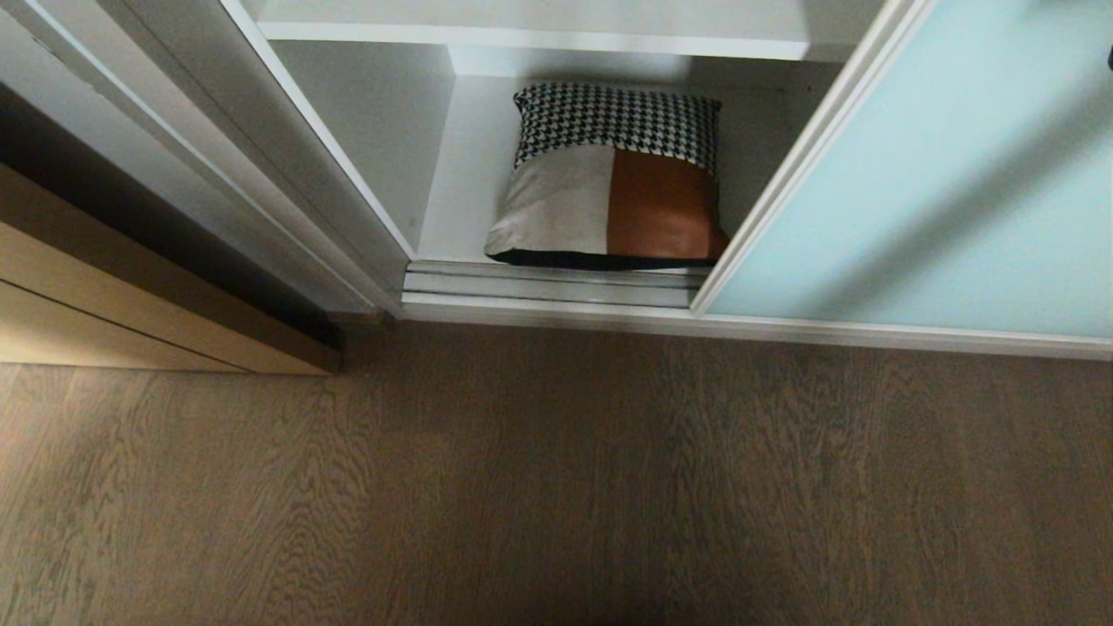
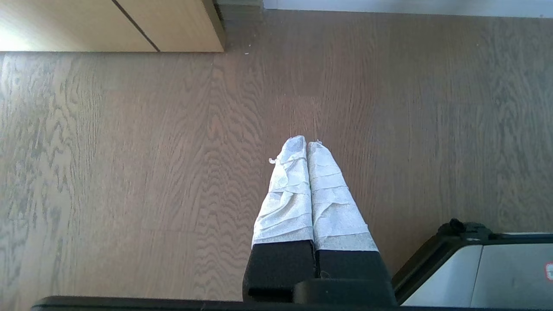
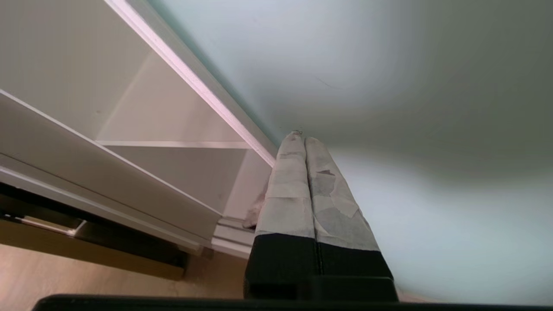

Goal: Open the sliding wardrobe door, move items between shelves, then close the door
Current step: Close the door

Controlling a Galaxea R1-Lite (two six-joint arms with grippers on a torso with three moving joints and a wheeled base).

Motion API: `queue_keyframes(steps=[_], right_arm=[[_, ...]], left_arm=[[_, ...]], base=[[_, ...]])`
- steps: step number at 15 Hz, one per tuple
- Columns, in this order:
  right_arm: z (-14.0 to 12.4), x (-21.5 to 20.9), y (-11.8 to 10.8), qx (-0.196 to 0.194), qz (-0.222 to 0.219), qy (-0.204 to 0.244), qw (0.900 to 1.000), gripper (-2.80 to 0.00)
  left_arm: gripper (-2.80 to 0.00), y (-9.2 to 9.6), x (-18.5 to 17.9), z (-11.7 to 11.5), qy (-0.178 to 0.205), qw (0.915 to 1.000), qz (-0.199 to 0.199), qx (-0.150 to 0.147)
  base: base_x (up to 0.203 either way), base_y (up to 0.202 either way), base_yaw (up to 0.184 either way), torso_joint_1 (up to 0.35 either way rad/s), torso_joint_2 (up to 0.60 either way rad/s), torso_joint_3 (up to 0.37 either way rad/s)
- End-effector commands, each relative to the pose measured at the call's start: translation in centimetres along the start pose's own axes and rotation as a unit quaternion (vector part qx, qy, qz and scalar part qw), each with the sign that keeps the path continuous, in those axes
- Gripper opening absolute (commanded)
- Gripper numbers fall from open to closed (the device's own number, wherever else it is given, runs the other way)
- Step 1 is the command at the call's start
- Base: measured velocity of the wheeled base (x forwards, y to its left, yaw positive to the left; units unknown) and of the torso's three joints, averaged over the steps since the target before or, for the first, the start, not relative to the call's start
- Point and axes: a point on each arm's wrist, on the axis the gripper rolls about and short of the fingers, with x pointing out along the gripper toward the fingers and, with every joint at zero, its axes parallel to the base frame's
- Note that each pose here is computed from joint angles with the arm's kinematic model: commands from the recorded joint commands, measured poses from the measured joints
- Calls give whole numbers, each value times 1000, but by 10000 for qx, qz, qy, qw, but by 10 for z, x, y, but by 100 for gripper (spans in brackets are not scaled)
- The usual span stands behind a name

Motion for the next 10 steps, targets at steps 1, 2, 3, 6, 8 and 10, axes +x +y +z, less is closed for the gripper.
queue_keyframes(steps=[1,2,3,6,8,10], right_arm=[[-13,11,-3,57,-44,83,9999,-280],[-14,13,2,99,44,93,9999,-280],[-17,15,6,132,154,118,9997,-280],[-42,28,25,334,498,441,9972,-280],[-64,37,36,466,700,740,9937,-280],[-81,44,52,612,944,919,9894,-280]], left_arm=[[-280,0,0,0,0,10000,-2,0],[-280,0,0,0,7,10000,-2,0],[-280,0,0,0,7,10000,-2,0],[-280,0,0,0,7,10000,-2,0],[-280,0,0,0,3,10000,-2,0],[-280,0,0,0,0,10000,-2,0]], base=[[0,0,0,0,0,0],[0,0,0,0,0,0],[0,0,0,0,0,0],[0,0,0,0,0,0],[0,0,0,0,0,0],[0,0,0,0,0,0]])
